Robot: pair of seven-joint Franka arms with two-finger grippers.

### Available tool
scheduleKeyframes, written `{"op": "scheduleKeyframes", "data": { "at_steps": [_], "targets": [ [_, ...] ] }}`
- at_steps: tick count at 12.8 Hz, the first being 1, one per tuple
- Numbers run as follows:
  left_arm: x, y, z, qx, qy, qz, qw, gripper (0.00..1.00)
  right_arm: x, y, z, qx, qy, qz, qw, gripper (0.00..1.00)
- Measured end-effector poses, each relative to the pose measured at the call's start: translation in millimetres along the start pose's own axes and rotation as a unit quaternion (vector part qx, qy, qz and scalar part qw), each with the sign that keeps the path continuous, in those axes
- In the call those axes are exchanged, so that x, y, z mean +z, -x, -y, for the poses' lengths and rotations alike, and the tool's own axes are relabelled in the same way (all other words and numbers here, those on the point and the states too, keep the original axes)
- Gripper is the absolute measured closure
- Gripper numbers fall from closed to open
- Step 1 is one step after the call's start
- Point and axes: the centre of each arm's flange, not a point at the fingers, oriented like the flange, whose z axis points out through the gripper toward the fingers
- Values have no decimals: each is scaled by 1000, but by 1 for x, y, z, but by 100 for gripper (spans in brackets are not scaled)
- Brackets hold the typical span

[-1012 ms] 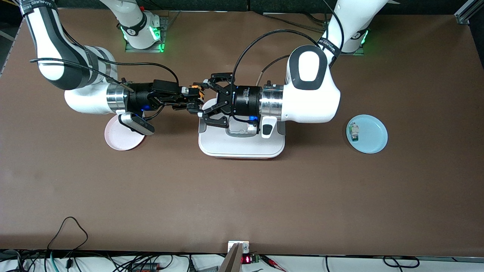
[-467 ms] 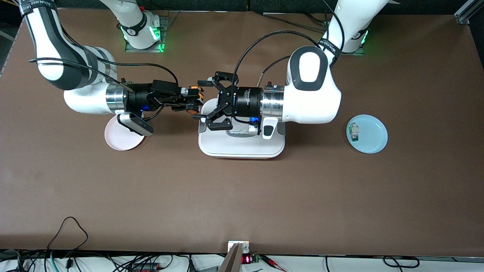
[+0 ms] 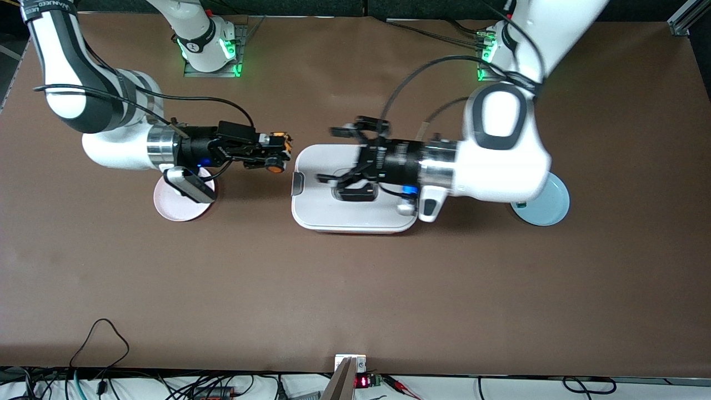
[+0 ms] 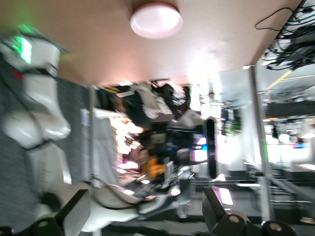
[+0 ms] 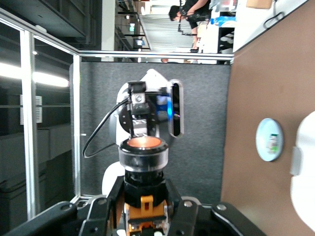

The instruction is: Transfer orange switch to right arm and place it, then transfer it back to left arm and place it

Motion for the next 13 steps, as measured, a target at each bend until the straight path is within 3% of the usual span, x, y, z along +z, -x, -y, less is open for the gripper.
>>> {"op": "scheduleKeyframes", "data": {
  "at_steps": [2, 3, 4, 6, 8, 10, 11, 12, 13],
  "targets": [
    [-24, 5, 17, 83, -76, -56, 992, 0, -17, -4, -3, -8, 24, 2, 1000, 63],
    [-24, 5, 32, 132, -139, -85, 978, 0, -24, -5, -5, -14, 41, 8, 999, 63],
    [-22, 1, 46, 182, -202, -112, 956, 0, -32, -5, -9, -21, 63, 18, 998, 63],
    [-28, -5, 66, 278, -306, -170, 894, 0, -51, -6, -14, -35, 110, 37, 993, 63],
    [-48, -3, 78, 332, -379, -224, 834, 0, -71, -10, -15, -58, 166, 57, 983, 63],
    [-76, 2, 83, 360, -426, -273, 784, 0, -85, -15, -12, -94, 245, 88, 961, 63],
    [-94, 2, 84, 366, -441, -290, 766, 0, -90, -16, -11, -111, 283, 106, 947, 63],
    [-112, 2, 84, 368, -444, -301, 759, 0, -98, -17, -12, -124, 319, 125, 931, 63],
    [-130, 3, 84, 366, -440, -308, 760, 0, -106, -17, -15, -134, 350, 143, 916, 63]
  ]
}}
